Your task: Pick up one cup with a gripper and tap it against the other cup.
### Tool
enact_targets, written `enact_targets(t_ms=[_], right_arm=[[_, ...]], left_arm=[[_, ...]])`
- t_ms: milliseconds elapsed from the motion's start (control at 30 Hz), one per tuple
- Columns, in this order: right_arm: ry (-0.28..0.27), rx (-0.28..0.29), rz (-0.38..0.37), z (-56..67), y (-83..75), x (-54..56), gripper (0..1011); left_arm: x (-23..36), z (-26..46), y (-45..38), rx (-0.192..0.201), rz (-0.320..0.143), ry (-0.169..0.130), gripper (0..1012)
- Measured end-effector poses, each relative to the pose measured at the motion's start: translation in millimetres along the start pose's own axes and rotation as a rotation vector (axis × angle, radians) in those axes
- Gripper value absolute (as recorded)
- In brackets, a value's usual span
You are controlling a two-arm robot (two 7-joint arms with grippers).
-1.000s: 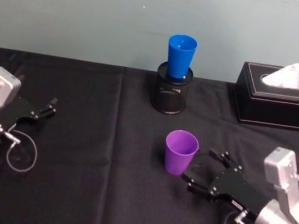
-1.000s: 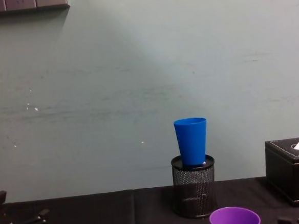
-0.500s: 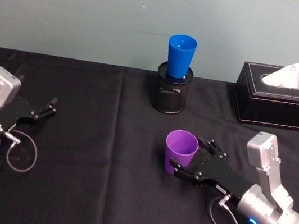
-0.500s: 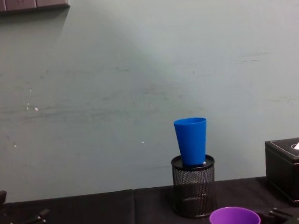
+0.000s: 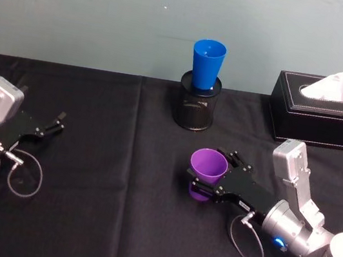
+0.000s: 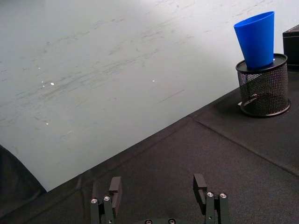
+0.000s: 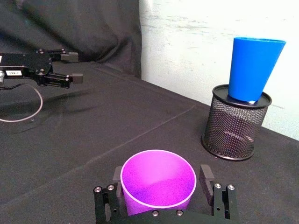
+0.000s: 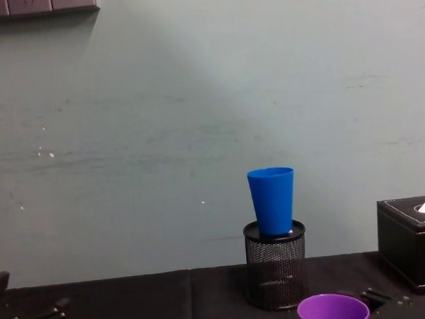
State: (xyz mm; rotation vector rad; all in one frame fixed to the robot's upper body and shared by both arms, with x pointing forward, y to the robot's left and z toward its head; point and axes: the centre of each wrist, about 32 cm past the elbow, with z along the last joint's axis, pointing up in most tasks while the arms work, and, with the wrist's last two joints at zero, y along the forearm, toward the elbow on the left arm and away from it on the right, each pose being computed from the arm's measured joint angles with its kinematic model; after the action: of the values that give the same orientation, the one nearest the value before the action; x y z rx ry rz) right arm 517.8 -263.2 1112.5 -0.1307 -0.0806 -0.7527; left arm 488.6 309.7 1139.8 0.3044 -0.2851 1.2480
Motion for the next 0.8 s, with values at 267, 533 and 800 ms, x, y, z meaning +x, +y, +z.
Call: enact_targets(t_ms=[267, 533, 800], right_arm=[[0.002, -0.003, 0.000, -0.2, 0.5, 0.1, 1000], [0.000, -0.001, 0.000, 0.2, 0.2, 0.2, 893], [-0.001, 0.001, -0.001, 0.2, -0.1, 0.1, 778]], left_arm=[[0.0, 0.0, 0.0, 0.000, 0.000, 0.000, 1000], [0.0, 0.0, 0.0, 0.000, 0.000, 0.000, 1000], [0.0, 0.0, 0.0, 0.000, 0.000, 0.000, 1000]])
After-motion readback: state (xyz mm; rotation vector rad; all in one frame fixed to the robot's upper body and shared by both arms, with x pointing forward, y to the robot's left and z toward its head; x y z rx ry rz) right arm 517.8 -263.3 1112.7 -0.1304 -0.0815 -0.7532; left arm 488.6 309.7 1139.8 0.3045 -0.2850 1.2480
